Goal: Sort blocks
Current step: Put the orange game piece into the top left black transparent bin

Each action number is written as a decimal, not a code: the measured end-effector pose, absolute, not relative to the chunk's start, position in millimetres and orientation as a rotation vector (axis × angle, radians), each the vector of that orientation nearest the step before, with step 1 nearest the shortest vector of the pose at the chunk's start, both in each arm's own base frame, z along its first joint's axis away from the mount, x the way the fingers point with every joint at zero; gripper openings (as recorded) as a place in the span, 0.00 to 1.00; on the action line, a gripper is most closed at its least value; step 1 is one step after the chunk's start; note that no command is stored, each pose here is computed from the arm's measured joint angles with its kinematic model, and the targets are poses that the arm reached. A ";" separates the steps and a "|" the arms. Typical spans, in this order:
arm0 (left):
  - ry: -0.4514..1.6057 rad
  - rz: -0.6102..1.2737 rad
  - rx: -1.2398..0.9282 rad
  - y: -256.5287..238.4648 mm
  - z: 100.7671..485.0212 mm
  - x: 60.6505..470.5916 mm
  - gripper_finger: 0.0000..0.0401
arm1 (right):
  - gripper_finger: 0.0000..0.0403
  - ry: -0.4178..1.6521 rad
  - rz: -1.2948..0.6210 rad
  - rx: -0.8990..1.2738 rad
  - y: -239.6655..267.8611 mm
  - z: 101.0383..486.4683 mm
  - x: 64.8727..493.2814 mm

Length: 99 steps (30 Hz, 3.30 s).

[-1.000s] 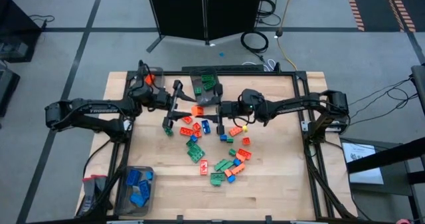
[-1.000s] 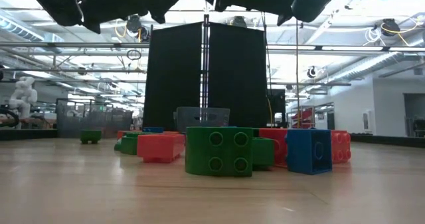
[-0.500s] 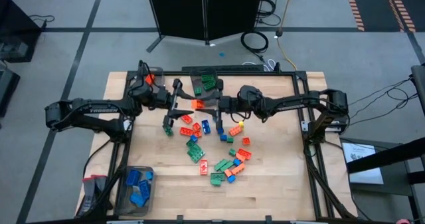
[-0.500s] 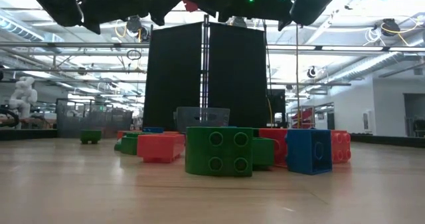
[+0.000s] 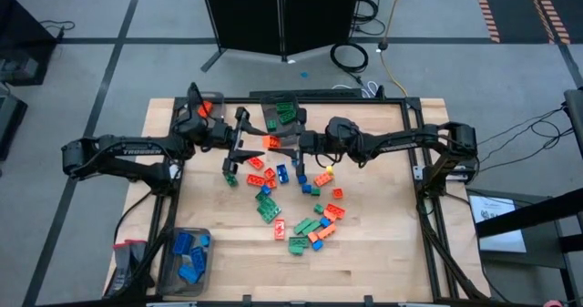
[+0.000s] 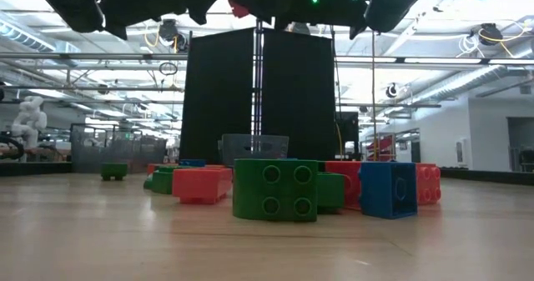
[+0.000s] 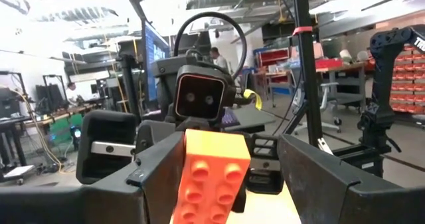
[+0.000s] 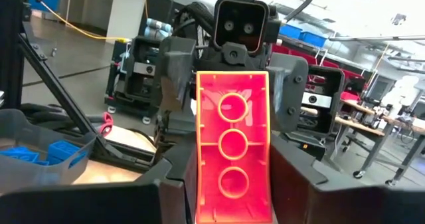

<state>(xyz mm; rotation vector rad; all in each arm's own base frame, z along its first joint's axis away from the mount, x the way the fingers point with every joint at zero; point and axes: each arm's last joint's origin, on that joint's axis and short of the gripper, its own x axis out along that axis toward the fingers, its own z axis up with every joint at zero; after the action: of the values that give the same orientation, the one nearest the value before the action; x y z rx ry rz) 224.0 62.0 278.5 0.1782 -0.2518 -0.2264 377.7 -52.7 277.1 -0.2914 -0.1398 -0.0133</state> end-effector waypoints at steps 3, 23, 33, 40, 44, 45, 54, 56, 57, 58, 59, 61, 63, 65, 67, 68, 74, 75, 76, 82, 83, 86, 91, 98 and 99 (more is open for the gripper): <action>-0.253 -0.226 0.180 62.0 278.7 224.0 0.60 | 0.29 -0.155 -0.012 -0.294 -52.5 278.4 377.5; -0.259 -0.197 0.180 59.1 279.1 225.4 0.60 | 0.29 -0.183 0.042 -0.289 -50.6 279.4 377.8; -0.260 -0.189 0.196 59.2 279.0 225.6 0.60 | 0.29 -0.192 0.044 -0.277 -51.9 273.5 387.5; -0.257 -0.189 0.195 59.1 278.7 225.7 0.60 | 0.29 -0.201 0.042 -0.281 -52.0 276.5 388.2; -0.257 -0.189 0.196 59.2 278.7 225.7 0.60 | 0.29 -0.183 0.045 -0.278 -52.0 274.7 388.5; -0.258 -0.188 0.198 59.2 278.7 225.6 0.60 | 0.29 -0.179 0.045 -0.278 -52.1 274.4 388.6; -0.253 -0.183 0.243 59.2 277.8 225.9 0.47 | 0.29 -0.180 0.044 -0.278 -52.1 274.6 388.5; -0.251 -0.173 0.251 59.5 277.6 226.0 0.40 | 0.29 -0.180 0.043 -0.278 -52.1 274.5 388.5; -0.252 -0.162 0.252 59.9 277.7 226.0 0.37 | 0.29 -0.179 0.042 -0.276 -52.2 274.6 388.5; -0.252 -0.151 0.254 60.1 277.8 226.1 0.34 | 0.29 -0.179 0.043 -0.274 -52.4 274.6 388.5; -0.252 -0.146 0.256 60.3 277.8 226.1 0.32 | 0.29 -0.180 0.044 -0.272 -52.4 274.6 388.5; -0.253 -0.141 0.256 60.3 278.0 226.0 0.30 | 0.29 -0.177 0.045 -0.270 -52.2 274.5 388.5; -0.252 -0.140 0.254 60.3 277.8 226.1 0.30 | 0.29 -0.172 0.046 -0.269 -52.2 274.2 388.4; -0.249 -0.139 0.252 60.4 277.6 226.1 0.30 | 0.29 -0.167 0.047 -0.267 -52.2 273.8 388.5; -0.244 -0.137 0.244 60.5 277.2 226.3 0.30 | 0.29 -0.161 0.045 -0.255 -52.3 273.3 388.5; -0.240 -0.136 0.239 60.6 276.8 226.3 0.30 | 0.29 -0.154 0.043 -0.243 -52.4 272.7 388.6; -0.129 -0.025 0.191 65.2 266.1 228.7 0.30 | 0.53 0.018 -0.049 -0.189 -55.2 266.3 384.4; -0.087 0.028 0.192 67.1 262.3 229.0 0.30 | 0.61 0.085 -0.089 -0.182 -56.2 263.5 382.1; -0.043 0.091 0.197 69.0 258.5 229.2 0.30 | 0.67 0.147 -0.123 -0.175 -57.2 262.0 378.6; 0.210 0.609 0.184 83.5 239.4 222.8 0.30 | 0.82 0.384 -0.173 -0.099 -54.7 261.8 357.6; 0.234 0.705 0.161 85.9 237.2 220.6 0.30 | 0.81 0.415 -0.171 -0.089 -53.5 260.9 355.0; 0.288 1.028 0.065 96.1 229.5 210.1 0.30 | 0.79 0.450 -0.165 -0.069 -49.5 264.5 348.5; 0.322 1.275 0.013 113.8 218.4 193.0 0.30 | 0.74 0.455 -0.138 -0.067 -40.1 267.1 346.7; 0.357 1.455 -0.088 137.9 198.0 165.2 0.30 | 0.71 0.472 -0.102 -0.078 -28.1 265.5 347.1; 0.364 1.470 -0.092 139.9 195.7 162.1 0.30 | 0.71 0.472 -0.098 -0.079 -26.6 265.4 347.2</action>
<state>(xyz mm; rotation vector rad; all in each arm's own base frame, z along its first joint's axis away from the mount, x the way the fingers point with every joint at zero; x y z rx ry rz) 162.1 139.9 195.7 -0.0917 0.3636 1.4704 347.2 -26.6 265.4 -0.0794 0.4724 -0.0975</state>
